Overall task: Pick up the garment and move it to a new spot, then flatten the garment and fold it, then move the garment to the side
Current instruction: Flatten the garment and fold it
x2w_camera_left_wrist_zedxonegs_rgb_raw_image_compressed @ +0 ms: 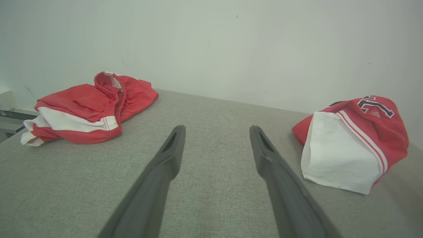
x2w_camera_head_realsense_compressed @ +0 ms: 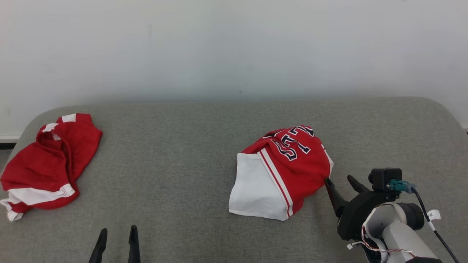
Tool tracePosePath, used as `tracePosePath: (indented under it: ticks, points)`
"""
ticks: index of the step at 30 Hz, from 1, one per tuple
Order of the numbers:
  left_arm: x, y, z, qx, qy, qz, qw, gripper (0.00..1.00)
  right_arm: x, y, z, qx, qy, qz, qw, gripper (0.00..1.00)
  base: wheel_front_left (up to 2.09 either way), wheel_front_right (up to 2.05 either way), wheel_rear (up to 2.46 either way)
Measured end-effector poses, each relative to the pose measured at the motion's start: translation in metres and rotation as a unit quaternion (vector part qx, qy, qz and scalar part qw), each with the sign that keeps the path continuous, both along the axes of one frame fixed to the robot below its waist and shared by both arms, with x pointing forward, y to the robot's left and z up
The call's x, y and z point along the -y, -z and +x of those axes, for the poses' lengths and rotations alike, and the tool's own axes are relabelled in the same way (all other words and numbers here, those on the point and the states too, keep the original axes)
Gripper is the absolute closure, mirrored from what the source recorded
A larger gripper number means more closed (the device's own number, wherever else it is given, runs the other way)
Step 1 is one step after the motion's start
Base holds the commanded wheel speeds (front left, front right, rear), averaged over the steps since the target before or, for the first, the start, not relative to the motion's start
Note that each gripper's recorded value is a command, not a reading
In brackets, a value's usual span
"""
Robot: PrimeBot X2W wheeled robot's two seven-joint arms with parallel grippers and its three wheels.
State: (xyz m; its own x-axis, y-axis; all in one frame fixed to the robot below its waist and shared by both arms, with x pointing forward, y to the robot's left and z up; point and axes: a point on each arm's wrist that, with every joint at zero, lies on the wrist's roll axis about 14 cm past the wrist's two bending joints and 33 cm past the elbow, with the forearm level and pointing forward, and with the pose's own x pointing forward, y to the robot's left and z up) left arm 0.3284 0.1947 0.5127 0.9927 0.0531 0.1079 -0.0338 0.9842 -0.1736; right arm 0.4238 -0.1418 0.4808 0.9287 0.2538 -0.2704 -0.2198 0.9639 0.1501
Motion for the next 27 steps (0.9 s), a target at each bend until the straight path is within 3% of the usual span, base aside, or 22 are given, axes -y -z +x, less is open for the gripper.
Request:
tracePosePath:
  ticks: [14,15,17,23,27]
  points:
    - [-0.011,0.007,-0.005,-0.014,-0.015,0.009,1.0,0.0,-0.041,0.023,0.028,-0.057,-0.049,0.022,0.997,0.0,0.0,0.0,0.0]
    - [-0.012,0.007,-0.005,-0.014,-0.015,0.009,1.0,0.0,-0.045,0.025,0.028,-0.062,-0.055,0.021,0.996,0.24,0.0,0.0,0.0]
    - [-0.014,0.006,-0.005,-0.013,-0.019,0.01,1.0,0.0,-0.052,0.02,0.033,-0.05,-0.069,0.016,0.996,1.0,0.0,0.0,0.0]
    - [-0.02,0.008,-0.001,-0.017,-0.027,0.011,0.999,0.0,-0.087,-0.027,0.052,0.037,-0.116,0.031,0.992,1.0,0.0,0.0,0.0]
    - [-0.022,0.007,-0.001,-0.015,-0.029,0.011,0.999,0.0,-0.116,-0.08,0.053,0.115,-0.157,0.052,0.98,1.0,0.0,0.0,0.0]
